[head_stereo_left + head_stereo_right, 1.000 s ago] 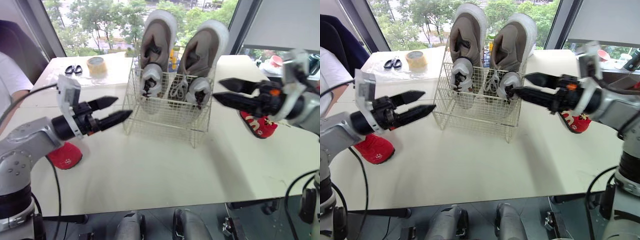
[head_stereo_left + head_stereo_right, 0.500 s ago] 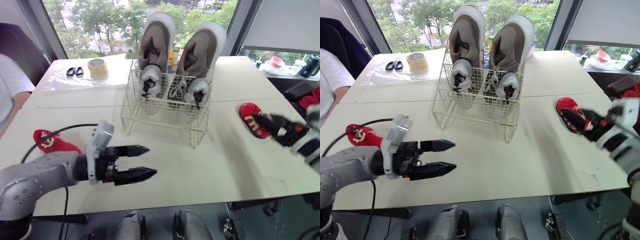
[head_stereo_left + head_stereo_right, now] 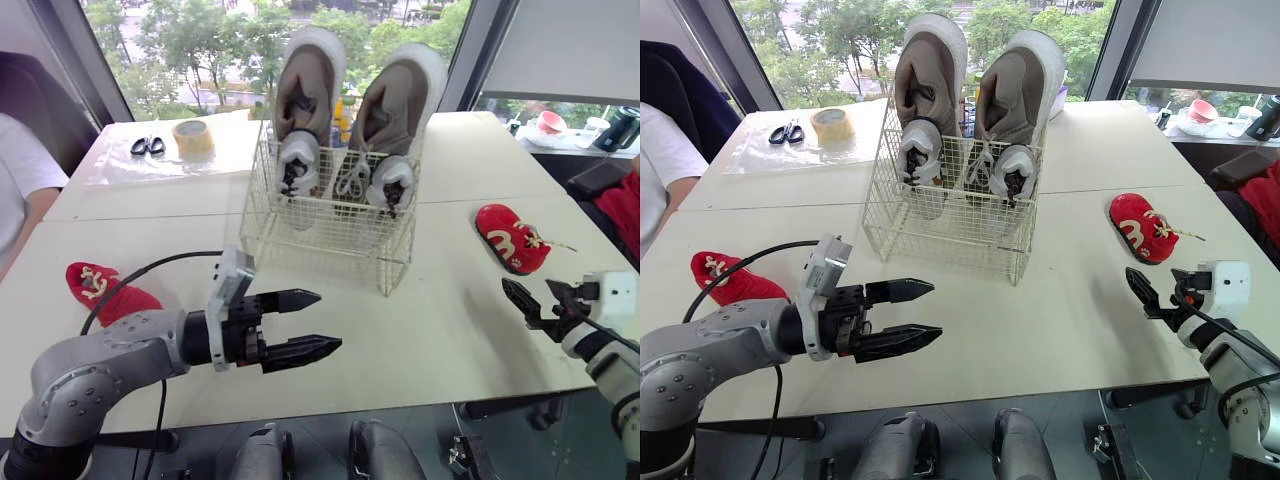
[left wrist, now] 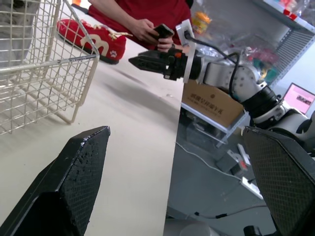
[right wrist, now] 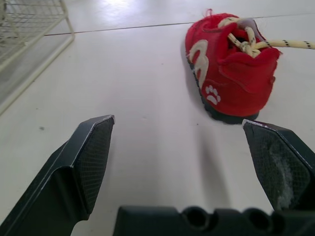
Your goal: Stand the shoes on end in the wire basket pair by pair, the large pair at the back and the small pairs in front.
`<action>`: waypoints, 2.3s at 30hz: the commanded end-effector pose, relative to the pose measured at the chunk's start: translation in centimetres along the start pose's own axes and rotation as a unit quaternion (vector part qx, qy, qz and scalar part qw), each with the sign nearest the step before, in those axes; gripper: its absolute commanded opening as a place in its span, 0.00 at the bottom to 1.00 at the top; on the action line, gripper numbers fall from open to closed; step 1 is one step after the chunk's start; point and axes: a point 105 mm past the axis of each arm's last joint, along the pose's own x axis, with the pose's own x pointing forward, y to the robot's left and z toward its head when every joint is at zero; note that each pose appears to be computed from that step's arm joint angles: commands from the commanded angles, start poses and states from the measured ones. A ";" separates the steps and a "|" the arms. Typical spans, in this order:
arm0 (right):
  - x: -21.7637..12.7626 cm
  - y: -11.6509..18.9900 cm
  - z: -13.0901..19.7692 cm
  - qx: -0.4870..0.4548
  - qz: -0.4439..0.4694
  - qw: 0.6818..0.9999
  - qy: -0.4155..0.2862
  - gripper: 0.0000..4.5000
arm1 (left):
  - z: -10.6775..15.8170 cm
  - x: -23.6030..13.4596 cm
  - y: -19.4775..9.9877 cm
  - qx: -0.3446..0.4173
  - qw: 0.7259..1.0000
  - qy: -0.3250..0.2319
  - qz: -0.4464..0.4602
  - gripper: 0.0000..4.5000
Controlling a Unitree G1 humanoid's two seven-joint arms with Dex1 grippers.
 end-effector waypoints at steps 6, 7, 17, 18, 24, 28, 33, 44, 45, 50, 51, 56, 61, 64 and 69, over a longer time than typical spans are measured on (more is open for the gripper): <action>3.4 -2.6 -0.3 -0.006 -0.007 1.000 -0.017 1.00 | 1.0 -0.3 -0.3 0.025 1.000 -0.001 -0.007 0.98; 3.7 -2.9 -0.4 -0.011 -0.008 1.000 -0.019 1.00 | 1.1 -0.3 -0.2 0.027 1.000 -0.001 -0.005 0.98; 7.1 -4.4 -0.2 -0.019 -0.003 1.000 -0.020 1.00 | 1.4 -0.7 0.1 0.036 0.999 0.008 0.012 0.98; 7.4 -4.6 -0.2 -0.016 -0.007 1.000 -0.021 1.00 | 1.4 -0.7 0.1 0.037 0.999 0.009 0.013 0.98; 8.1 -5.8 0.4 -0.025 -0.029 0.999 -0.028 1.00 | 1.3 -1.1 0.0 0.037 0.999 0.014 0.024 0.98; 8.9 -5.6 0.6 -0.025 -0.026 0.999 -0.021 1.00 | 1.2 -1.2 -0.1 0.035 0.999 0.017 0.024 0.98; 10.1 -4.3 0.9 -0.025 -0.002 1.000 -0.017 1.00 | 1.4 -1.3 0.2 0.038 0.999 0.019 0.030 0.98; 11.1 -2.2 1.2 -0.003 0.043 0.999 -0.031 0.39 | 1.4 -1.6 0.6 0.046 0.998 0.025 0.045 1.00; 11.2 -2.1 1.2 0.002 0.043 0.999 -0.033 0.39 | 1.4 -1.6 0.6 0.046 0.998 0.024 0.045 1.00; 11.2 -2.3 2.9 0.011 0.028 0.996 -0.079 0.39 | 3.7 -2.2 1.2 0.048 0.997 -0.021 0.049 1.00; 11.2 -2.5 3.5 0.016 0.019 0.995 -0.095 0.39 | 4.4 -2.5 1.4 0.047 0.997 -0.035 0.051 1.00; 9.6 -2.8 12.1 0.001 0.001 0.970 -0.243 0.39 | 10.6 -4.9 2.3 0.026 0.984 -0.169 0.057 1.00; 4.5 0.4 25.0 0.002 0.072 0.911 -0.405 0.39 | 15.7 -7.6 3.0 0.030 0.966 -0.247 0.065 1.00; 1.2 6.8 29.7 -0.067 0.207 0.879 -0.424 0.39 | 19.2 -9.2 4.3 0.018 0.952 -0.294 0.082 1.00; -1.0 15.8 30.7 -0.233 0.335 0.825 -0.392 0.39 | 21.7 -8.7 4.9 0.023 0.955 -0.293 0.051 1.00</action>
